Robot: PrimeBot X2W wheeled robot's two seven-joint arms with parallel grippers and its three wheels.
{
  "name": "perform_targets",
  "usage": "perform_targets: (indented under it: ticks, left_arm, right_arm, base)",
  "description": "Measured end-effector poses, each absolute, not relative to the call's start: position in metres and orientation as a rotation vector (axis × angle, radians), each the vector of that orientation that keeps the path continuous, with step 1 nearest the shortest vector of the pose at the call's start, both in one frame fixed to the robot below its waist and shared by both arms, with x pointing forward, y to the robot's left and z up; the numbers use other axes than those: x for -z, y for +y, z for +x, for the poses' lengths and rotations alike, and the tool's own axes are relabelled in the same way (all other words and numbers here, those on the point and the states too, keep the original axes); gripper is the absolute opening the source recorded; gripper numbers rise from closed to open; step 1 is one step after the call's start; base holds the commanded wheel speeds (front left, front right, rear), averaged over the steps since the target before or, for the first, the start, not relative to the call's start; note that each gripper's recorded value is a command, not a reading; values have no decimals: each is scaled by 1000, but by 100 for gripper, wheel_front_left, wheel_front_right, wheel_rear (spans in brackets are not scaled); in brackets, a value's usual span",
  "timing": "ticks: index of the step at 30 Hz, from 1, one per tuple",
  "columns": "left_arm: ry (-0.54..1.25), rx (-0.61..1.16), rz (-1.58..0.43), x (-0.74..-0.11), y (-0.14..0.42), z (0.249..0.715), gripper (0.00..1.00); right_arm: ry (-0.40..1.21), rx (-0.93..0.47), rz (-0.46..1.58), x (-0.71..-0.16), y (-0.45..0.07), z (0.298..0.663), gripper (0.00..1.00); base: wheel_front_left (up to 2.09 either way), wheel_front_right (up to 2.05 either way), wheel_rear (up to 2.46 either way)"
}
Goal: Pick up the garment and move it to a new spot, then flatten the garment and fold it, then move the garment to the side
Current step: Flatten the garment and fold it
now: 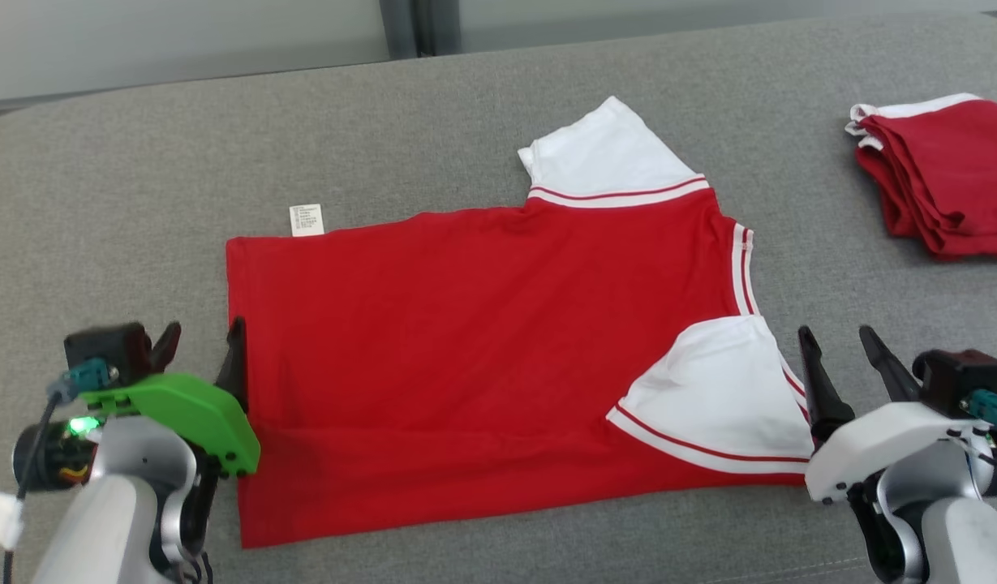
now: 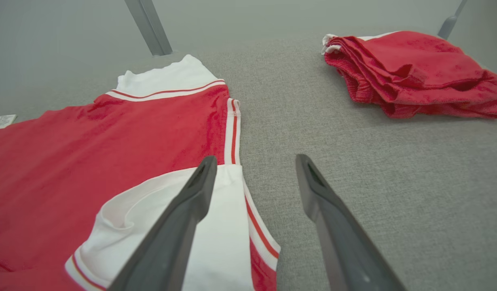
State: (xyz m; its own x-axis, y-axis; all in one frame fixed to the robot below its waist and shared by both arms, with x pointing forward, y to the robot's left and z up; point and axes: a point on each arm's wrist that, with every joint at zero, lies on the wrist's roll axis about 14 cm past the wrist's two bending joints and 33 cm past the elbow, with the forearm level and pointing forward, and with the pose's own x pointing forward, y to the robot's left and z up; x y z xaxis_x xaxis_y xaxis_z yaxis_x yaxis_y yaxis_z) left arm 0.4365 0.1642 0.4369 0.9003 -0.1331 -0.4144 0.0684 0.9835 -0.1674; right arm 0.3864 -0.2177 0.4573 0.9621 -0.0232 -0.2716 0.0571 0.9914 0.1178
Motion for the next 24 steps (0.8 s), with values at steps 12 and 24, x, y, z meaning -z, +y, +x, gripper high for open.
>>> perform_targets:
  ticks: [12,24]
  left_arm:
    - [562,116,-33,-394,165,515,100]
    - [619,143,9,-367,157,532,100]
  right_arm:
    - [290,-54,68,-445,-201,432,100]
    - [310,-50,44,-436,-210,437,100]
  base:
    - [0,0,0]
    - [0,0,0]
